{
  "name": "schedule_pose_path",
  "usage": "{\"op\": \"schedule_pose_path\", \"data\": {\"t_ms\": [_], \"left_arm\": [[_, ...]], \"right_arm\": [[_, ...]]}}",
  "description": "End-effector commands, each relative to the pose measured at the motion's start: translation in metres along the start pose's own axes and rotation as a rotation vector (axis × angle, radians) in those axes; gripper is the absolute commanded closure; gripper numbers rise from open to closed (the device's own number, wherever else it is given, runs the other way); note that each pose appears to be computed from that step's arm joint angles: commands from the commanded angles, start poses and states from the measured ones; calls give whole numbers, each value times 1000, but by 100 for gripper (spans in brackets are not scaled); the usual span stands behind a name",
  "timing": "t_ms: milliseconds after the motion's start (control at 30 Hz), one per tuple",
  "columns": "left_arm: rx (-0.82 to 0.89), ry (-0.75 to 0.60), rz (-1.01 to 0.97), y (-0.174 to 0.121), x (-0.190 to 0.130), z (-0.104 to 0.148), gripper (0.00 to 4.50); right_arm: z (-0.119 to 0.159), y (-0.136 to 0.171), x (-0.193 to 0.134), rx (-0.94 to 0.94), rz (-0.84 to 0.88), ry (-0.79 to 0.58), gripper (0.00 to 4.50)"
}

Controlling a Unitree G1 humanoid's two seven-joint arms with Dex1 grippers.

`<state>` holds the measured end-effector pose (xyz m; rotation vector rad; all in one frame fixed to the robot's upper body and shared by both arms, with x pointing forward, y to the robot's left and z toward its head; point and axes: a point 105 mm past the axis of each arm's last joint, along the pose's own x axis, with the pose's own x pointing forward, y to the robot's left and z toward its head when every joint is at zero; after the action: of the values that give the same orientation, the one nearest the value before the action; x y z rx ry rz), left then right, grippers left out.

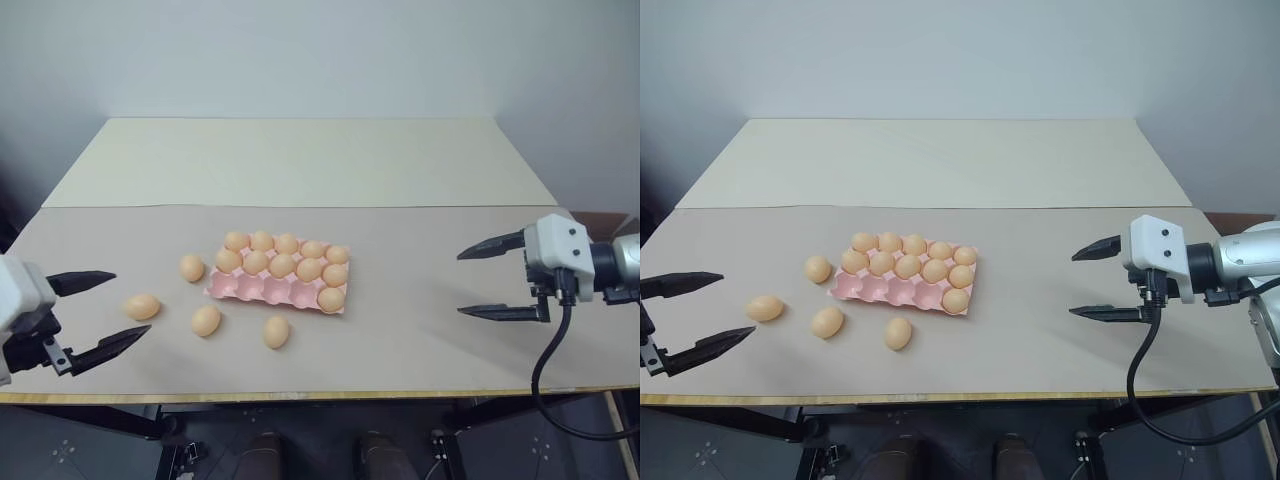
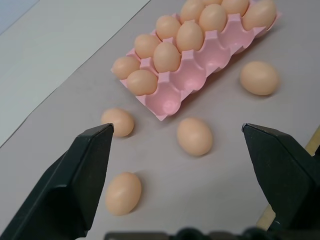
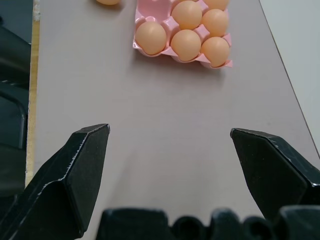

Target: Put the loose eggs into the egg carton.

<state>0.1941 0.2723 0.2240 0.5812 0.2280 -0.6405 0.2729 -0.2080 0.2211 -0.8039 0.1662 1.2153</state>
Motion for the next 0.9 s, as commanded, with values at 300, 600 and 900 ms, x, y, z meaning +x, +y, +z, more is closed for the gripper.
{"op": "schedule_pose_path", "data": {"t_ms": [300, 600, 900], "left_arm": [[68, -48, 61, 10, 4, 15, 3], [71, -31, 16, 13, 13, 12, 3], [56, -18, 4, 20, 20, 1, 3]], "right_arm": [[9, -15, -3, -58, -29, -8, 0], [13, -15, 1, -62, -25, -16, 0], [33, -8, 28, -40, -34, -73, 0]]}}
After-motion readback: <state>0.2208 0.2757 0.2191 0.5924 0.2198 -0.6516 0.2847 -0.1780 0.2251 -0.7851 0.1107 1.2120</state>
